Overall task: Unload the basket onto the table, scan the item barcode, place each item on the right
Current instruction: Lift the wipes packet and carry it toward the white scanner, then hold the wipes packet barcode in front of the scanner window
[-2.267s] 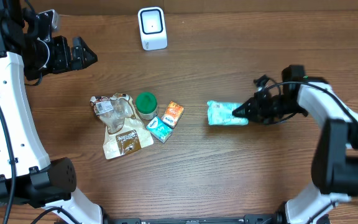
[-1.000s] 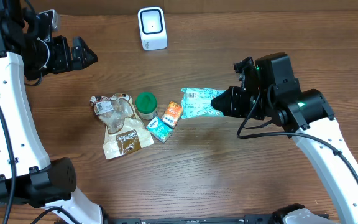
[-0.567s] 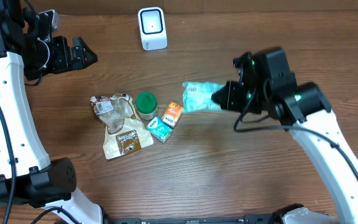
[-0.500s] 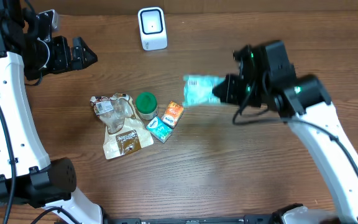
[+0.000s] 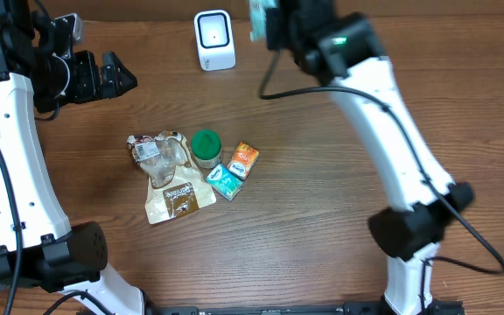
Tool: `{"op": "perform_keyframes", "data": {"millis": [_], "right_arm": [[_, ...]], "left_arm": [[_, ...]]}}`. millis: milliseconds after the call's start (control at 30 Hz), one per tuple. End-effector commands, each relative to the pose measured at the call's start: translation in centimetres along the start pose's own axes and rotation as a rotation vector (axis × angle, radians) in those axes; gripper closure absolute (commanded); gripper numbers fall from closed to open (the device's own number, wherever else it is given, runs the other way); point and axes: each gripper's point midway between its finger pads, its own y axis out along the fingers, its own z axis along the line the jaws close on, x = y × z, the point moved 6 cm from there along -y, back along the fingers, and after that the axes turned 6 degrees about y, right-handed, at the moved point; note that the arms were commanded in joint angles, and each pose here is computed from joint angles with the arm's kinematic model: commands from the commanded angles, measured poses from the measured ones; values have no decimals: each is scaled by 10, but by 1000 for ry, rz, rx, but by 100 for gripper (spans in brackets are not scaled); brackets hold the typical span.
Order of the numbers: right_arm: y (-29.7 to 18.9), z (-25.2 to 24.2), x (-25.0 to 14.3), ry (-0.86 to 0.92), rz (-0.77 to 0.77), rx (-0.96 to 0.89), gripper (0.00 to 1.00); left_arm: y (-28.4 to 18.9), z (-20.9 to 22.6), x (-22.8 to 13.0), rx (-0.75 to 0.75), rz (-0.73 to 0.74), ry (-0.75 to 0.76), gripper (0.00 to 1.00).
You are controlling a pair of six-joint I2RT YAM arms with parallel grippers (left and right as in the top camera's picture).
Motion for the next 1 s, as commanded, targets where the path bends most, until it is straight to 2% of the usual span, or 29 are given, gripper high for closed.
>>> {"op": "perform_keyframes", "data": {"millis": [0, 133, 333, 567, 733, 967], "right_arm": [[26, 3, 9, -257, -132, -271, 96], [75, 31, 5, -535, -204, -281, 96], [135, 64, -9, -813, -331, -266, 96], [176, 93, -45, -887, -364, -86, 96], [188, 101, -63, -903, -348, -72, 96], [189, 101, -66, -942, -335, -74, 96]], "left_arm": [[-6, -5, 1, -7, -22, 29, 1], [-6, -5, 1, -7, -22, 29, 0], [-6, -5, 1, -7, -22, 29, 0], [-6, -5, 1, -7, -22, 29, 0], [-6, -5, 1, -7, -22, 29, 0], [-6, -5, 1, -7, -22, 29, 1]]}}
